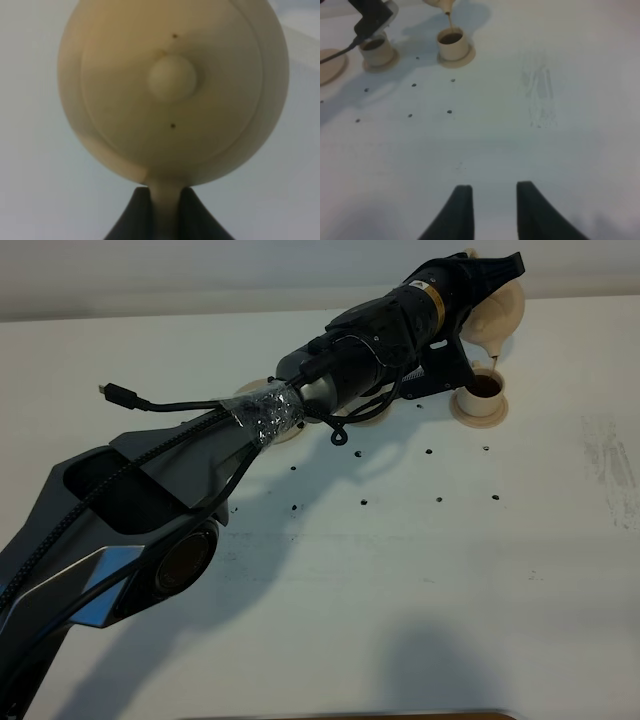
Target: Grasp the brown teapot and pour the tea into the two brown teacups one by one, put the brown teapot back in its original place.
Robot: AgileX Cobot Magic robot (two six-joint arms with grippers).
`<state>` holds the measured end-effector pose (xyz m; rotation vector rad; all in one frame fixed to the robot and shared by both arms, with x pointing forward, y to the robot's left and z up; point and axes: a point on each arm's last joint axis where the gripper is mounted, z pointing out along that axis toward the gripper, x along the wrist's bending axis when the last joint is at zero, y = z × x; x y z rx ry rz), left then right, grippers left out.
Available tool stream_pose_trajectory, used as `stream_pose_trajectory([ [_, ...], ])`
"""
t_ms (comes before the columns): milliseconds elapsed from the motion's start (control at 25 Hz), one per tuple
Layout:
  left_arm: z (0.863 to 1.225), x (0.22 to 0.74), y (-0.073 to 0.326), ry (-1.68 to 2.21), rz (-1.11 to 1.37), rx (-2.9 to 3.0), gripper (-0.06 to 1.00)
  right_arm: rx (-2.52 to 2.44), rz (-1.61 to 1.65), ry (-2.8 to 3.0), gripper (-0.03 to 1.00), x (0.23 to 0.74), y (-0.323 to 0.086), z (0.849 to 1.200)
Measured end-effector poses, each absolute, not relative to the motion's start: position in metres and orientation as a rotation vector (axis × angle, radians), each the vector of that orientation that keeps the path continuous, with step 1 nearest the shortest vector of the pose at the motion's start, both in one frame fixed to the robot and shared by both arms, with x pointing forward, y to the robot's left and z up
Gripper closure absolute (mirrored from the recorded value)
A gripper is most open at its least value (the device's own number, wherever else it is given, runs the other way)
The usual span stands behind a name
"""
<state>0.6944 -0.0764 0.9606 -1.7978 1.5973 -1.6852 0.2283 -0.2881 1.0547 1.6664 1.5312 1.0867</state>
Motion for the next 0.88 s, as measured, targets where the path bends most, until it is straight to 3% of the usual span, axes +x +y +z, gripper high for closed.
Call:
stream_pose_trajectory([
  [520, 0.940, 0.694, -0.070, 1.586, -1.637, -1.920, 0.86, 1.666, 1.087, 1.531, 0.74, 0.228, -0.288, 1.055],
  [880, 0.976, 0.701, -0.052, 1.361, -1.741, -2.142, 0.86, 1.666, 1.087, 1.531, 0.74, 0.228, -0.288, 1.055],
])
